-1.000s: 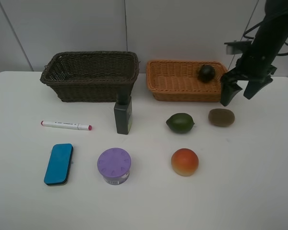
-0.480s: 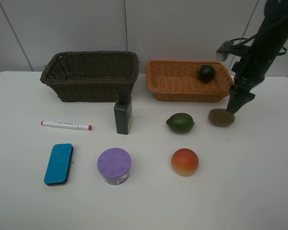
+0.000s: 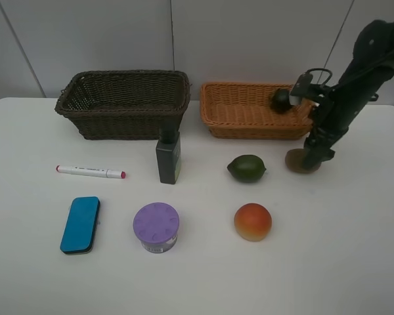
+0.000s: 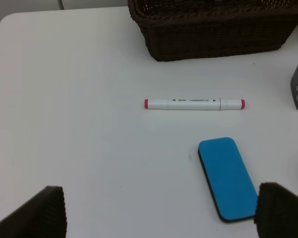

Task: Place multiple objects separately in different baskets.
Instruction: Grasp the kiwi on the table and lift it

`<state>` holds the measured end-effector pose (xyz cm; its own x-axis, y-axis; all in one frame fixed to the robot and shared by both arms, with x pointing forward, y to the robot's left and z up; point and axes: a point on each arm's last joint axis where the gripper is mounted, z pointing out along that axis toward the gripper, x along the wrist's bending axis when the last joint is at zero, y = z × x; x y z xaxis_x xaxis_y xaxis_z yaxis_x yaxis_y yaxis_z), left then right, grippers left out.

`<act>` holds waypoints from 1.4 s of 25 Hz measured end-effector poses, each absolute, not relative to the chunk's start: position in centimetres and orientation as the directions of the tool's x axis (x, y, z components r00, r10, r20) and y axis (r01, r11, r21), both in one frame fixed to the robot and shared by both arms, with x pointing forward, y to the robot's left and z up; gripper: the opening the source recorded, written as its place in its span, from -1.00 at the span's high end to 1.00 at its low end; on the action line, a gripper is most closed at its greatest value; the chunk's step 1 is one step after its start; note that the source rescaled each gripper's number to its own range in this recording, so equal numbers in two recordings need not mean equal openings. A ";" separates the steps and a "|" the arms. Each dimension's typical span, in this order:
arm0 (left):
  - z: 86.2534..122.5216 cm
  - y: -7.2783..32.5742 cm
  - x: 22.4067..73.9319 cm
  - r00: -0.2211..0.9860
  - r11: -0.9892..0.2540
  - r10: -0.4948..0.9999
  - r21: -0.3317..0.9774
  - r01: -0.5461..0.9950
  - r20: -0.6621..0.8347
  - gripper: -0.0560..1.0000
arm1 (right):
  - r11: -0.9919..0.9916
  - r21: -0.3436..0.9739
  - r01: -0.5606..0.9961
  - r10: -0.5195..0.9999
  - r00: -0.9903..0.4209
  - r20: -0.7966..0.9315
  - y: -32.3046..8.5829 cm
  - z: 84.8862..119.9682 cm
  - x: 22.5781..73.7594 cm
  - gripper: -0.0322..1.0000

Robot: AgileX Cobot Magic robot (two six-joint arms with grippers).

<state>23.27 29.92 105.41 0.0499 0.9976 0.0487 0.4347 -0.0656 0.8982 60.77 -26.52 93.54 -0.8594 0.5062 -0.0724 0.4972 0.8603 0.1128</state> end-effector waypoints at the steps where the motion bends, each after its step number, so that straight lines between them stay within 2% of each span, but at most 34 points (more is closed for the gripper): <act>1: 105.4 29.9 23.3 0.050 -0.066 0.998 0.898 0.435 0.049 -1.00 | 0.866 0.116 0.487 0.498 -0.862 -0.094 -26.6 93.4 60.8 -0.98; 8: 105.4 29.9 23.3 0.050 -0.066 0.998 0.898 0.435 0.049 -1.00 | 0.879 0.110 0.463 0.475 -0.868 -0.143 -26.9 92.6 60.7 -0.98; 17: 105.4 29.9 23.3 0.050 -0.066 0.998 0.898 0.435 0.049 -1.00 | 0.880 0.078 0.469 0.475 -0.875 -0.092 -26.8 90.1 60.8 -0.98; 31: 105.4 29.9 23.3 0.050 -0.066 0.998 0.898 0.435 0.049 -1.00 | 0.877 0.084 0.473 0.479 -0.873 -0.087 -26.8 90.0 60.8 -0.98; 32: 105.4 29.9 23.3 0.050 -0.066 0.998 0.898 0.435 0.049 -1.00 | 0.877 0.085 0.474 0.480 -0.873 -0.087 -26.8 90.0 60.8 -0.89; 33: 105.4 29.9 23.3 0.050 -0.066 0.998 0.898 0.435 0.049 -1.00 | 0.875 0.087 0.476 0.482 -0.872 -0.085 -26.7 90.0 60.8 -0.71; 34: 105.4 29.9 23.3 0.050 -0.066 0.998 0.898 0.435 0.049 -1.00 | 0.873 0.091 0.479 0.486 -0.870 -0.083 -26.7 90.0 60.8 -0.32; 35: 105.4 29.9 23.3 0.050 -0.066 0.998 0.898 0.435 0.049 -1.00 | 0.871 0.095 0.483 0.490 -0.868 -0.080 -26.7 90.0 60.8 0.30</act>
<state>23.27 29.92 105.41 0.0499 0.9976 0.0487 0.4347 -0.0656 0.8982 60.84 -26.67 90.01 -0.8680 0.4901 -0.0800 0.4828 0.8706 0.0952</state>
